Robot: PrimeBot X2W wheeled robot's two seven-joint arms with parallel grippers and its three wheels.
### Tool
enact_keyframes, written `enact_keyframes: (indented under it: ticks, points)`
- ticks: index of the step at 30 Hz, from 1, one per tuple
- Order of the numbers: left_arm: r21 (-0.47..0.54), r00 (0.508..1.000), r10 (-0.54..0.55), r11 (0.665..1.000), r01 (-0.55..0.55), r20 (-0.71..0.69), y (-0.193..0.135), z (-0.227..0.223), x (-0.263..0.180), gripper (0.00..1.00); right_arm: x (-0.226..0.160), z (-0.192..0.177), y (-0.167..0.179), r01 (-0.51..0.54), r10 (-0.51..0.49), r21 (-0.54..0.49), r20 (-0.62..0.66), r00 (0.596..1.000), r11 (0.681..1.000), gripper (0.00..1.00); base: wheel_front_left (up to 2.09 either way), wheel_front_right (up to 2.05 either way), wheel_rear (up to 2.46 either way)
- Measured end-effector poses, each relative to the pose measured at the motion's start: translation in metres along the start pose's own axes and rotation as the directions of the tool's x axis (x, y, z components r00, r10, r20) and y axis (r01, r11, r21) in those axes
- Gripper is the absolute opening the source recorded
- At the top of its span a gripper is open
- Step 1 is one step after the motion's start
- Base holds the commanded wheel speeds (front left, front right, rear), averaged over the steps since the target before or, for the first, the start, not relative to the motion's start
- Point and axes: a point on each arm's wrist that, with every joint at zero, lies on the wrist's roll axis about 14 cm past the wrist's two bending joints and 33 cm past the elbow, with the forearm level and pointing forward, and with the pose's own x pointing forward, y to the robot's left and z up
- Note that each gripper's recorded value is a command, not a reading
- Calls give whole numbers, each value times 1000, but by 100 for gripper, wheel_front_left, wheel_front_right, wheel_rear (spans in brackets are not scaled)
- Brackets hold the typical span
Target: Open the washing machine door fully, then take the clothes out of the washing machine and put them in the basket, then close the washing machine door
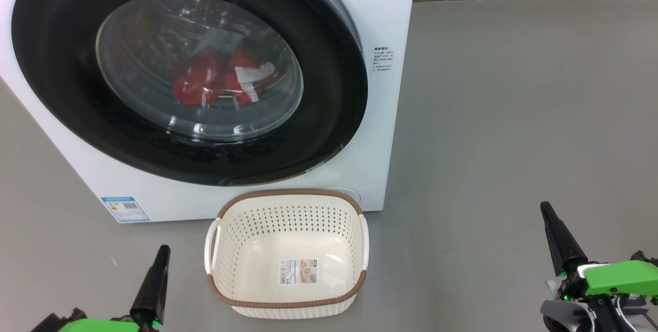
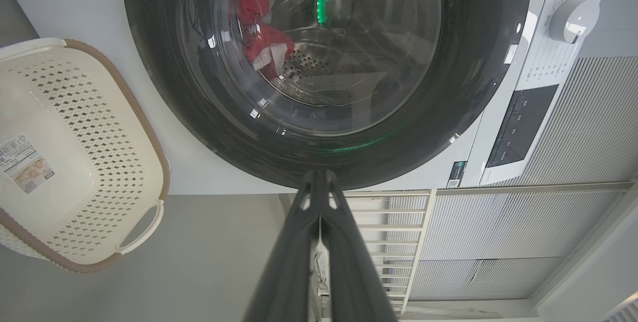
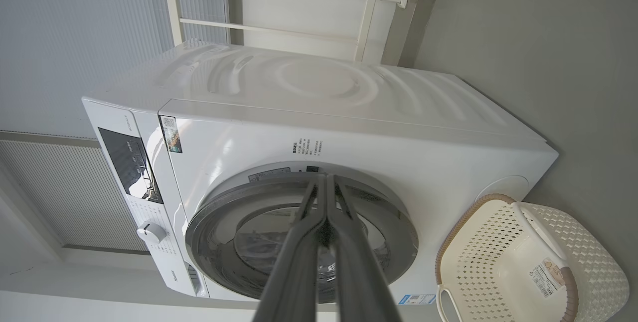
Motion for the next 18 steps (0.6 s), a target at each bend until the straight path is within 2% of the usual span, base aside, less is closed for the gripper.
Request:
enact_keyframes:
  ticks: [18]
  points:
    - [0, 1000, 0, 1000, 0, 0, 0, 0, 0, 0, 0, 0, 0, 0, 0, 0, 0, 1000, 1000, 0, 0, 0, 0]
